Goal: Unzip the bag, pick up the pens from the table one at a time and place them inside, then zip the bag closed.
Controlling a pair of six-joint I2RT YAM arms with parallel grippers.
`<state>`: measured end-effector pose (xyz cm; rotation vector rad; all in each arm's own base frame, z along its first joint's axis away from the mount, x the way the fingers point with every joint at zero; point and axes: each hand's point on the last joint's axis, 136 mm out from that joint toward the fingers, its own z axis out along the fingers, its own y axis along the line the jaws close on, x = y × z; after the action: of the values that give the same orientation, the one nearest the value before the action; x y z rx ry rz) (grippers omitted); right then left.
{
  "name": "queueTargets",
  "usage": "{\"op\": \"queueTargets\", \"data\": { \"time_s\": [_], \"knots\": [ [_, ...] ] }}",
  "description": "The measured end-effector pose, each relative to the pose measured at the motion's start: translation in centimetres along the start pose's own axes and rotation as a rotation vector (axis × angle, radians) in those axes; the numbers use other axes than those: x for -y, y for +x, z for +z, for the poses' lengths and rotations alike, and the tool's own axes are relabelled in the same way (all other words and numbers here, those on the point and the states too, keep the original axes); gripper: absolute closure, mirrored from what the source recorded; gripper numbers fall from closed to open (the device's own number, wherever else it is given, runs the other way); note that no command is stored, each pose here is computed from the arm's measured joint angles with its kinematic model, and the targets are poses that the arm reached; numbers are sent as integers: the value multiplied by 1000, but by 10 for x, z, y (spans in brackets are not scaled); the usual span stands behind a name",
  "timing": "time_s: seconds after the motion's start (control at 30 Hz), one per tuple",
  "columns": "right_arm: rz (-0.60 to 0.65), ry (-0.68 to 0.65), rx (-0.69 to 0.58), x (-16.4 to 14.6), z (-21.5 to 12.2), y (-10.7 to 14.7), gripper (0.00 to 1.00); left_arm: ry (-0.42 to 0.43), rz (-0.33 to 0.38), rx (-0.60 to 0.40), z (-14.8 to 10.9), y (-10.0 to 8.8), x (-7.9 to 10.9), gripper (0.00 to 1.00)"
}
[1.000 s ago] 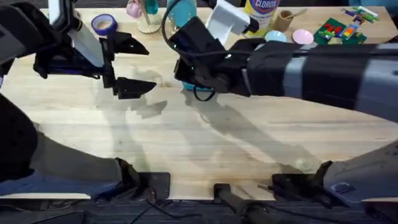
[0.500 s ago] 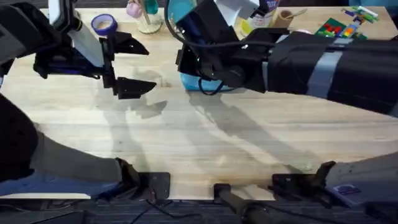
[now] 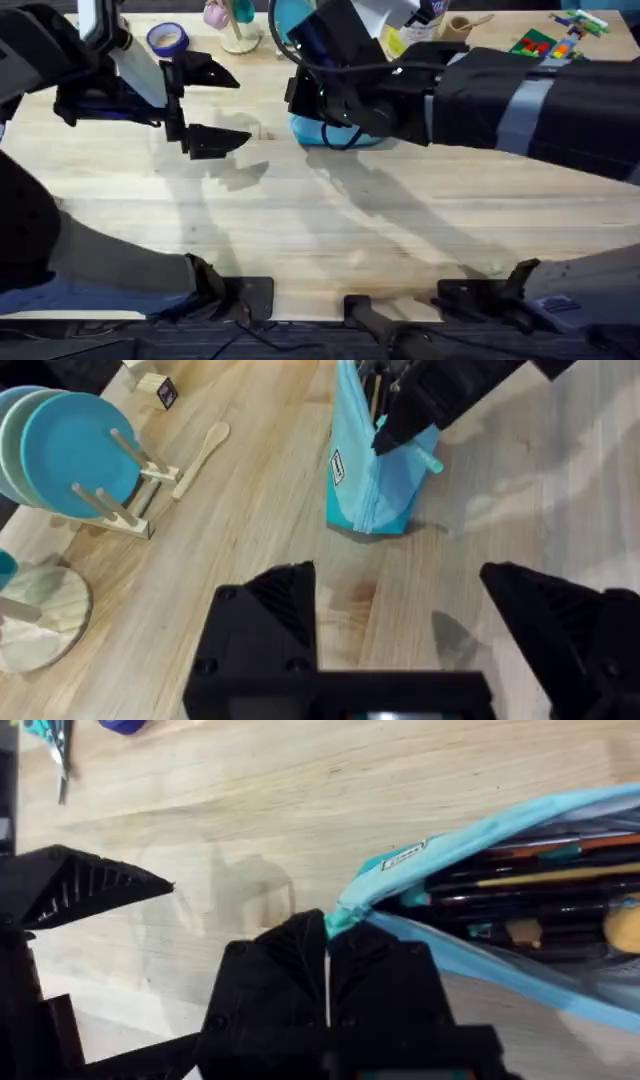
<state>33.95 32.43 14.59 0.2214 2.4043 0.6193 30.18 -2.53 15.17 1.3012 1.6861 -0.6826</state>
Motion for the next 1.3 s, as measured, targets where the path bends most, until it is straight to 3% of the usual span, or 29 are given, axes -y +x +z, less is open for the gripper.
{"op": "queueTargets", "data": {
  "time_s": [1.0,1.3],
  "knots": [
    [-1,3,-2,1,0,0,971,12,-14,3,1,-1,3,6],
    [0,4,-2,1,0,0,971,85,24,10,27,1,5,6]
  ]
}}
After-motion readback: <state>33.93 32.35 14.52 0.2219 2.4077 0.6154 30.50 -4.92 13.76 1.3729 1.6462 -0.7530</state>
